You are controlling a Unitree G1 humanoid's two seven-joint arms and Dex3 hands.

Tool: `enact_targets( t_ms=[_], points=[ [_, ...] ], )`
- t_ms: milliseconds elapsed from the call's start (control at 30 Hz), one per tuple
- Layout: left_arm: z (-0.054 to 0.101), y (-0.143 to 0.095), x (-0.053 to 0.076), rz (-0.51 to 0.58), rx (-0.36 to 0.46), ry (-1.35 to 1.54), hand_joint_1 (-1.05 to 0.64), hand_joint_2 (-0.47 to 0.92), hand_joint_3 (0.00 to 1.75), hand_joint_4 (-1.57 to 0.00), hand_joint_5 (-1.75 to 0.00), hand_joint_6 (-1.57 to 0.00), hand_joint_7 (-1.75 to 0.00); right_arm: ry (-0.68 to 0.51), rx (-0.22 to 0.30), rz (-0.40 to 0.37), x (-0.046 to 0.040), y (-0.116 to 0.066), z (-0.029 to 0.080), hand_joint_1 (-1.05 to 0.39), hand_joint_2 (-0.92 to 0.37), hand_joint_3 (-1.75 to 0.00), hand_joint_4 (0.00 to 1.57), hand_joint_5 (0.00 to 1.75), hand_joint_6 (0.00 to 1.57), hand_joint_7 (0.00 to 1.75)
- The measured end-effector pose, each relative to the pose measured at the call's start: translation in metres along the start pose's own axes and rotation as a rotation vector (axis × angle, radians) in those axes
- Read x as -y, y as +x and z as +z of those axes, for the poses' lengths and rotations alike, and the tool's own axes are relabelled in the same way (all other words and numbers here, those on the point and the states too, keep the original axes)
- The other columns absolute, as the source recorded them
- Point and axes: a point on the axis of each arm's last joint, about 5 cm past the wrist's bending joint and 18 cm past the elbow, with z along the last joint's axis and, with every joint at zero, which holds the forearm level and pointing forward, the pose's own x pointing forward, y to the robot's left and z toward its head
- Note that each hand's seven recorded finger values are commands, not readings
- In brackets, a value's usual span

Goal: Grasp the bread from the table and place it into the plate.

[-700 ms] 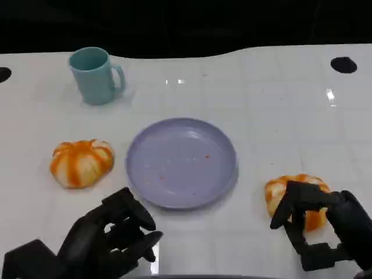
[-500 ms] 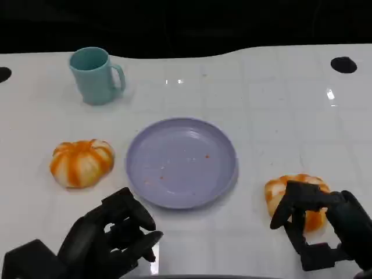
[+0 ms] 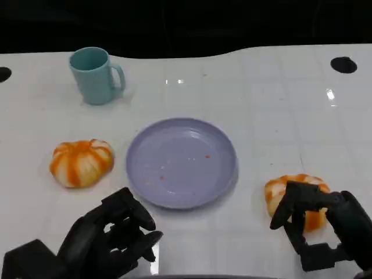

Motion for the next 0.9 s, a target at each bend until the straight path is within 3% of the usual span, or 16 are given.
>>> enact_targets(
  t_ms=[300,400,500,600,667,733,900],
  points=[
    [0.000,0.000,0.000,0.000,0.000,0.000,-0.58,0.92,0.20,-0.66,-1.75,-0.50,-1.68,-0.003,0.003,-0.007,0.0002,0.000,0.000,-0.01,-0.31,-1.38,0.85,1.72,0.78,1.31],
    [0.000,0.000,0.000,0.000,0.000,0.000,-0.59,0.92,0.21,-0.66,-1.75,-0.50,-1.68,-0.022,0.018,-0.019,0.0008,0.000,0.001,-0.01,-0.37,-1.24,0.81,1.61,0.81,1.12],
    [0.000,0.001,0.000,-0.001,-0.001,0.000,-0.58,0.92,0.21,-0.66,-1.75,-0.50,-1.68,-0.067,0.038,-0.025,0.0048,0.002,0.004,-0.08,-0.37,-1.11,0.74,1.37,0.80,0.88],
    [-0.001,0.001,0.000,0.000,-0.003,-0.001,-0.58,0.92,0.21,-0.66,-1.75,-0.50,-1.68,-0.163,0.054,0.007,0.0139,0.006,0.011,-0.22,-0.51,-0.73,0.66,1.05,0.77,0.50],
    [-0.001,0.001,0.000,0.000,-0.004,-0.001,-0.58,0.92,0.20,-0.66,-1.75,-0.50,-1.68,-0.246,0.036,0.045,0.0214,0.009,0.019,-0.29,-0.69,-0.37,0.62,0.80,0.75,0.26],
    [-0.001,0.001,0.000,0.000,-0.004,-0.002,-0.58,0.92,0.20,-0.66,-1.75,-0.50,-1.68,-0.328,0.006,0.093,0.0277,0.011,0.027,-0.32,-0.79,-0.16,0.54,0.66,0.68,0.11],
    [-0.001,0.001,0.000,-0.005,-0.004,-0.002,-0.58,0.92,0.20,-0.66,-1.75,-0.50,-1.69,-0.449,-0.058,0.188,0.0385,0.010,0.042,-0.33,-0.83,-0.03,0.38,0.44,0.56,0.01]
  ],
)
